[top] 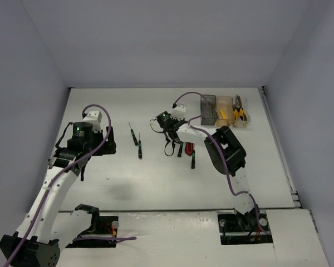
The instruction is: Sort the tools into containers
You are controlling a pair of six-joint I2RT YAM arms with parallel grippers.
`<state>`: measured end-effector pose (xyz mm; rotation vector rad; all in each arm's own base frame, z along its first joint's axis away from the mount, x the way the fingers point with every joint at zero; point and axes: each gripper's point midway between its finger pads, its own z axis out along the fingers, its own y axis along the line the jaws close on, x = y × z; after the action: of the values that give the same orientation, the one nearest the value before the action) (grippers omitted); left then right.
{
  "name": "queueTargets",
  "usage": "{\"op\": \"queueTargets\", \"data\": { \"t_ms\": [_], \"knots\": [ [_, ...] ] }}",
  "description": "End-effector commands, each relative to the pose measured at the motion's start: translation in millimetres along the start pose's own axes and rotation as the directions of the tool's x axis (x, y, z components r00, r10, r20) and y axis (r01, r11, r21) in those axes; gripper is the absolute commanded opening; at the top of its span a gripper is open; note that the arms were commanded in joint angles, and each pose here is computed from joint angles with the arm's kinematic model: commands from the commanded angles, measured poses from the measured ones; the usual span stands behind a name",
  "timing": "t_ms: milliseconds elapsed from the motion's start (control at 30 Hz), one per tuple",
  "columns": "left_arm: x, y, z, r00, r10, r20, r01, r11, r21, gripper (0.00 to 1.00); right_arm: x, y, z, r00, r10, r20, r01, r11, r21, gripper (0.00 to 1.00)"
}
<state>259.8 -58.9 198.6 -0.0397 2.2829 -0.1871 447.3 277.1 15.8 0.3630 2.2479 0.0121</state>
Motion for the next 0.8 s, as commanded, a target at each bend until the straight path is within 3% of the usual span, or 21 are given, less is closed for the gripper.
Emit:
{"op": "queueTargets", "data": {
  "t_ms": [0, 200, 433, 567, 767],
  "knots": [
    [-17.7, -2.7, -2.1, 0.997, -0.020, 0.068, 0.019, 1.000, 0.014, 0.81, -1.0, 3.6, 0.0, 1.000, -0.021, 0.022, 0.021, 1.000, 0.012, 0.24],
    [-16.9, -2.0, -1.1, 0.998, -0.019, 0.065, 0.019, 1.000, 0.009, 0.81, -22.3, 17.1, -17.4, 0.998, -0.052, 0.041, 0.054, 0.997, -0.048, 0.00],
    [-16.5, -1.6, -0.3, 0.998, -0.018, 0.062, 0.017, 1.000, 0.007, 0.81, -105.9, 14.9, -64.7, 0.952, -0.245, 0.185, 0.265, 0.960, -0.091, 0.00],
    [-16.4, -2.1, -0.3, 0.998, -0.018, 0.061, 0.017, 1.000, 0.010, 0.81, -153.9, -29.3, -66.3, 0.918, -0.336, 0.210, 0.358, 0.931, -0.078, 0.00],
    [-16.3, -2.3, 0.5, 0.998, -0.016, 0.058, 0.015, 1.000, 0.010, 0.81, -206.2, -110.4, -40.4, 0.902, -0.379, 0.206, 0.394, 0.919, -0.031, 0.00]
  ]
}}
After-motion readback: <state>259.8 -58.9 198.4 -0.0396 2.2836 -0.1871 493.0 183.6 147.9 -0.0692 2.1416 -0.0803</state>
